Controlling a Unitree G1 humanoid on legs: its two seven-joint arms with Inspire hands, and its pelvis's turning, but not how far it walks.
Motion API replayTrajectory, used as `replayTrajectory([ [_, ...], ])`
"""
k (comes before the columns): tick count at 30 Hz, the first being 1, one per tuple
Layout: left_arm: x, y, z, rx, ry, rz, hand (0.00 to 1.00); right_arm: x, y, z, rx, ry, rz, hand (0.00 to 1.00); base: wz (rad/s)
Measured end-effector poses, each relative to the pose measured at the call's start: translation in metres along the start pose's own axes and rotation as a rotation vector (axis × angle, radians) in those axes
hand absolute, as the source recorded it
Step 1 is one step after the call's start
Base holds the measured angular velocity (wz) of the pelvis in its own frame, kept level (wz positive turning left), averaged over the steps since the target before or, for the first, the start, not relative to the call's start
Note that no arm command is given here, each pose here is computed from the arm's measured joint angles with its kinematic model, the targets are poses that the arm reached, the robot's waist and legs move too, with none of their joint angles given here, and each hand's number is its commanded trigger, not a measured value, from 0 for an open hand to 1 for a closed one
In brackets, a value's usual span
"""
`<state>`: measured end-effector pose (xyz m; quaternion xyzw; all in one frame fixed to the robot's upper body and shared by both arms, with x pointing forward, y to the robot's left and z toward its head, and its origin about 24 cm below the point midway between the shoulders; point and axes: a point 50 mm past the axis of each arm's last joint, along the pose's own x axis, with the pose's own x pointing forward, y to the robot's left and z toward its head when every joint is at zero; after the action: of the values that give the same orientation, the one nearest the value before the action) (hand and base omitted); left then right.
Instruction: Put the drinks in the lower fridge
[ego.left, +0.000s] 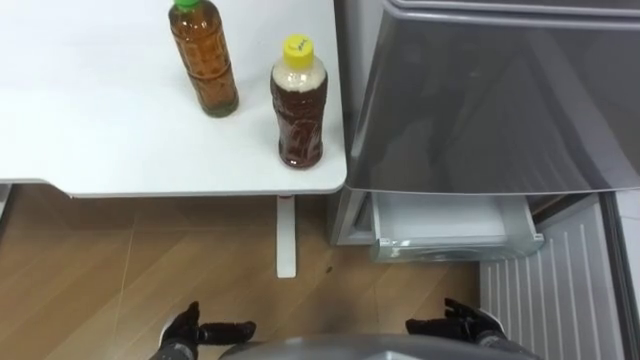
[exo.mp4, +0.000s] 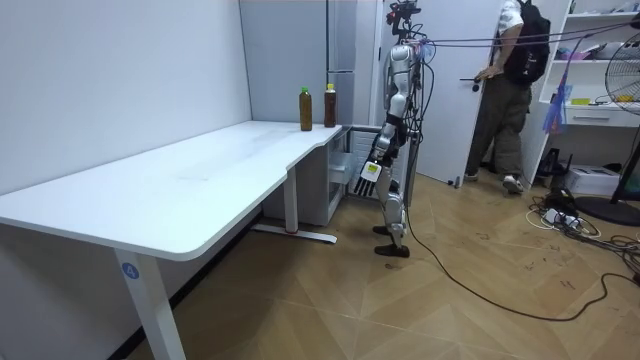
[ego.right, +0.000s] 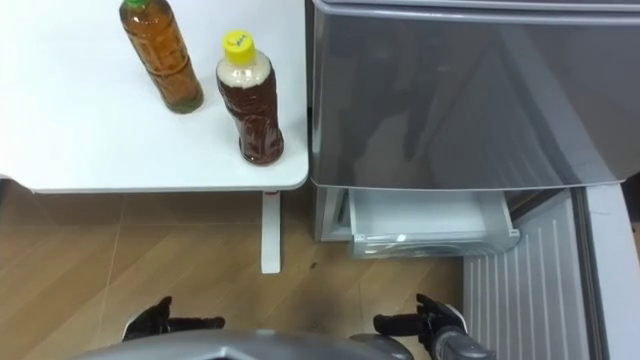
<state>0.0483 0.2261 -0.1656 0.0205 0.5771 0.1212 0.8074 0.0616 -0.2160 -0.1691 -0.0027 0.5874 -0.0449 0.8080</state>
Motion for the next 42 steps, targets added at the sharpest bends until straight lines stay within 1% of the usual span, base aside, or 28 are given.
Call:
replayTrajectory([
  [3, -0.001, 0.007, -0.002, -0.036, 0.007, 0.043, 0.00, -0.001, -0.002, -0.002, 0.020, 0.002, -0.003, 0.00, -0.04],
  [6, -0.001, 0.009, -0.004, -0.061, 0.016, 0.071, 0.00, -0.001, -0.004, -0.003, 0.033, 0.006, -0.006, 0.00, 0.01],
  [9, -0.001, 0.013, -0.006, -0.167, 0.031, 0.125, 0.00, -0.001, -0.005, -0.006, 0.046, 0.020, -0.014, 0.00, 0.06],
  [13, -0.002, 0.019, -0.009, -0.269, 0.046, 0.202, 0.00, -0.001, -0.006, -0.007, 0.047, 0.026, -0.026, 0.00, 0.03],
  [16, -0.004, 0.025, -0.012, -0.344, 0.064, 0.284, 0.00, -0.001, -0.006, -0.007, 0.052, 0.028, -0.030, 0.00, 0.00],
  [19, -0.006, 0.035, -0.008, -0.431, 0.051, 0.387, 0.00, -0.002, -0.008, -0.008, 0.067, 0.028, -0.037, 0.00, 0.00],
  [21, -0.008, 0.043, 0.005, -0.553, -0.003, 0.458, 0.00, -0.001, -0.009, -0.006, 0.070, 0.023, -0.045, 0.00, 0.00],
  [23, -0.010, 0.048, 0.018, -0.636, -0.061, 0.498, 0.00, -0.002, -0.010, -0.007, 0.068, 0.024, -0.052, 0.00, -0.02],
  [27, -0.015, 0.058, 0.037, -0.746, -0.159, 0.576, 0.00, -0.004, -0.011, -0.009, 0.066, 0.007, -0.061, 0.00, -0.02],
  [31, -0.022, 0.068, 0.045, -0.783, -0.218, 0.655, 0.00, -0.004, -0.011, -0.008, 0.026, -0.007, -0.060, 0.00, 0.01],
  [33, -0.032, 0.074, 0.061, -0.818, -0.312, 0.695, 0.00, -0.003, -0.011, -0.006, -0.001, -0.011, -0.061, 0.00, 0.10],
  [36, -0.038, 0.077, 0.077, -0.810, -0.397, 0.735, 0.00, -0.003, -0.010, -0.004, -0.032, -0.019, -0.065, 0.00, 0.06],
  [38, -0.050, 0.079, 0.100, -0.807, -0.510, 0.755, 0.00, -0.004, -0.010, -0.005, -0.033, -0.024, -0.066, 0.00, 0.06],
  [39, -0.053, 0.078, 0.106, -0.805, -0.543, 0.756, 0.00, -0.004, -0.011, -0.005, -0.034, -0.025, -0.068, 0.00, 0.00],
  [42, -0.074, 0.075, 0.137, -0.800, -0.729, 0.737, 0.00, -0.004, -0.011, -0.004, -0.028, -0.030, -0.075, 0.00, 0.00],
])
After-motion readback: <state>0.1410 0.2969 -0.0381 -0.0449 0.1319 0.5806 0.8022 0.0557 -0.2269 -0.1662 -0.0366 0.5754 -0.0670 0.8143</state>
